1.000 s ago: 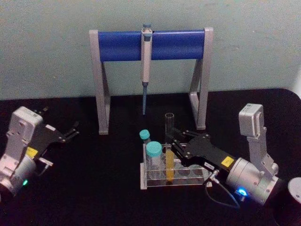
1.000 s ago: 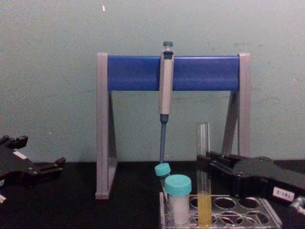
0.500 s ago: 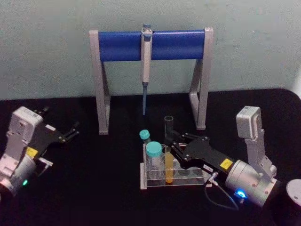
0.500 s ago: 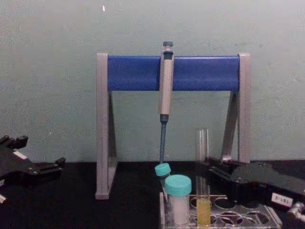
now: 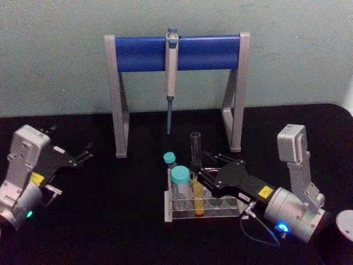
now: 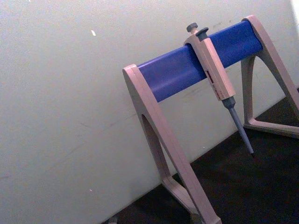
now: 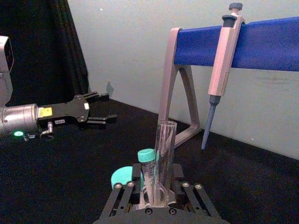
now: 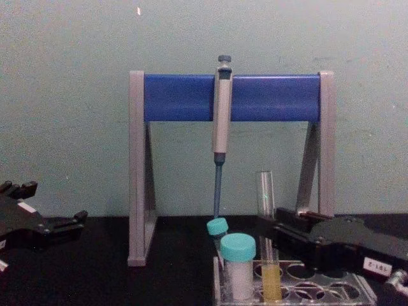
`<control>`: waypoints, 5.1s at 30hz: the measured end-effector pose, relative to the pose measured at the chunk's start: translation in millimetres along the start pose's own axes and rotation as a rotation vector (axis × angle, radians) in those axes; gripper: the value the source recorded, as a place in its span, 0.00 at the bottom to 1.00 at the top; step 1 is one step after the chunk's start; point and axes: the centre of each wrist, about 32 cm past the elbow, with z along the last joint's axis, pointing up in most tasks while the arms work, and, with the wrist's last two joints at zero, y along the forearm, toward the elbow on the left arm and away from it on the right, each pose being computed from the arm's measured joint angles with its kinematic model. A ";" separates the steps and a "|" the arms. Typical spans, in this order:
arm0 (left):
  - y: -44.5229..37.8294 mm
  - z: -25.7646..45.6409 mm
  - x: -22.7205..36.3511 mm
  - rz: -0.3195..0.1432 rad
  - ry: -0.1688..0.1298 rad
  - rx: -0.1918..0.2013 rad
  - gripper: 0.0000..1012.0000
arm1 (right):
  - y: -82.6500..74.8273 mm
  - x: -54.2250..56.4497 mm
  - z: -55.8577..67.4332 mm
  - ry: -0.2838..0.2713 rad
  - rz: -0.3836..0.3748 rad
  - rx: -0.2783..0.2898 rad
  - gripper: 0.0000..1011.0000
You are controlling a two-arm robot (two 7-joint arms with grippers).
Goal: Pick up the test tube from the test tube rack, shake it, then place it back into the test tube rack.
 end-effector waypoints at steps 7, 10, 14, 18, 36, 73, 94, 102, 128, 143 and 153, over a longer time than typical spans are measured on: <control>0.0 0.0 0.0 0.000 0.000 0.000 0.99 | -0.1 0.2 0.1 0.000 0.000 0.001 0.62; 0.0 0.0 0.0 0.000 0.000 0.000 0.99 | -0.1 0.2 0.1 0.000 0.000 0.001 0.69; 0.0 0.0 0.0 0.000 0.000 0.000 0.99 | -0.1 0.2 0.2 0.001 0.000 0.001 0.78; 0.0 0.0 0.0 0.000 0.000 0.000 0.99 | -0.1 0.2 0.2 0.001 0.000 0.001 0.91; 0.0 0.0 0.0 0.000 0.000 0.000 0.99 | 3.5 3.2 12.7 -0.049 0.020 0.037 0.99; 0.0 0.0 0.0 0.000 0.000 0.000 0.99 | -32.1 -4.1 43.6 -0.194 -0.520 0.105 0.99; 0.0 0.0 0.0 0.000 0.000 0.000 0.99 | -26.2 -11.4 -4.7 -0.085 -0.620 -0.116 0.99; 0.0 0.0 0.0 0.000 0.000 0.000 0.99 | -26.1 -12.3 -15.5 -0.061 -0.618 -0.159 0.99; 0.0 0.0 0.0 0.000 0.000 0.000 0.99 | -24.8 -12.6 -19.8 -0.042 -0.618 -0.182 0.99; 0.0 0.0 0.0 0.000 0.000 0.000 0.99 | -24.6 -12.6 -19.5 -0.043 -0.617 -0.180 0.99; 0.0 0.0 0.0 0.000 0.000 0.000 0.99 | -24.6 -12.6 -19.5 -0.042 -0.618 -0.179 0.99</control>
